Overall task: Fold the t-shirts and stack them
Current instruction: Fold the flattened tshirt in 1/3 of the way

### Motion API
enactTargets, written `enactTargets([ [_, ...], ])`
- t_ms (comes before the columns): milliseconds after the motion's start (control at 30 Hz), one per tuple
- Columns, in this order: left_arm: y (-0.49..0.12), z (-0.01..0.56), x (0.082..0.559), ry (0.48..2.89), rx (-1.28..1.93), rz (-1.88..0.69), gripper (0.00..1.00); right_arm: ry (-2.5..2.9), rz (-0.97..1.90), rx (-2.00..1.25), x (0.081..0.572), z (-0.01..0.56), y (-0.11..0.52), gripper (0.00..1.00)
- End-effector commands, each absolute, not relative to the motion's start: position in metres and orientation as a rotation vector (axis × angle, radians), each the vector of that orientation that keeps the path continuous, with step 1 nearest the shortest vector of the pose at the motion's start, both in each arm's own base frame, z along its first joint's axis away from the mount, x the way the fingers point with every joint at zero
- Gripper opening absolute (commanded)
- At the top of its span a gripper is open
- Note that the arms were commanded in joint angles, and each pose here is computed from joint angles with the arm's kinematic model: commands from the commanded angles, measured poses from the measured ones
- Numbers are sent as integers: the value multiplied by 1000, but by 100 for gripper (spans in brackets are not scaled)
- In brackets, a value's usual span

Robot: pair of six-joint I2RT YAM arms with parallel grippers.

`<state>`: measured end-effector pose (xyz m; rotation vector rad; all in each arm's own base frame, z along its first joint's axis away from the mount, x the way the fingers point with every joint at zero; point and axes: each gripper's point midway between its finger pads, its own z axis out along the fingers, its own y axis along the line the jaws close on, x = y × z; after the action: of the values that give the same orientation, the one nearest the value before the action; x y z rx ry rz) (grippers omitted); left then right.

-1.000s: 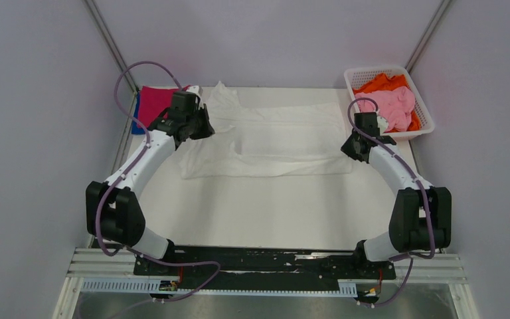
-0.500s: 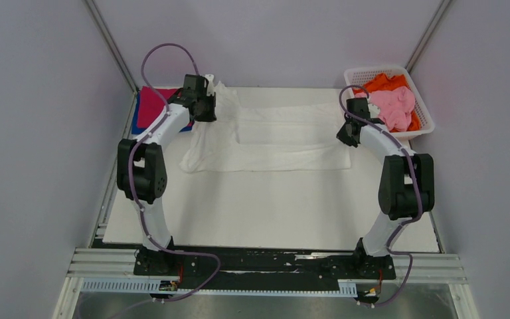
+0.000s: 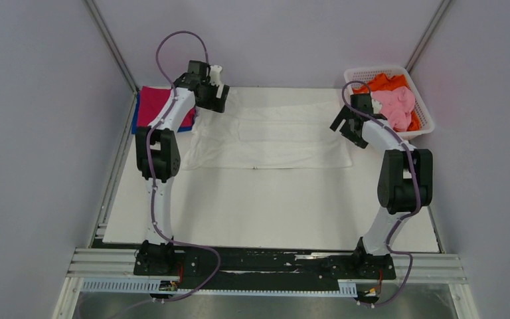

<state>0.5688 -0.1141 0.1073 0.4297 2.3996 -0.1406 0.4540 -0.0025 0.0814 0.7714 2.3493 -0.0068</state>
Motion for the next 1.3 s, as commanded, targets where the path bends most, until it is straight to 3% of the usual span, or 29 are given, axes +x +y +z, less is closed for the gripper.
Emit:
enactTargets([
  [0, -131, 175, 552, 2285, 375, -301, 100, 2305, 135, 665, 454, 122, 19, 99],
  [100, -155, 183, 526, 2243, 267, -525, 100, 2343, 200, 568, 447, 118, 47, 100],
  [267, -164, 158, 490, 2291, 75, -673, 100, 2405, 351, 422, 446, 100, 95, 100],
  [600, -143, 50, 431, 2530, -184, -590, 100, 2548, 347, 447, 421, 41, 111, 100],
  [933, -134, 30, 329, 2676, -272, -446, 100, 2684, 184, 587, 318, 7, 79, 100],
  [1267, -124, 37, 239, 2743, -286, -346, 100, 2839, 274, 765, 203, -1, 81, 100],
])
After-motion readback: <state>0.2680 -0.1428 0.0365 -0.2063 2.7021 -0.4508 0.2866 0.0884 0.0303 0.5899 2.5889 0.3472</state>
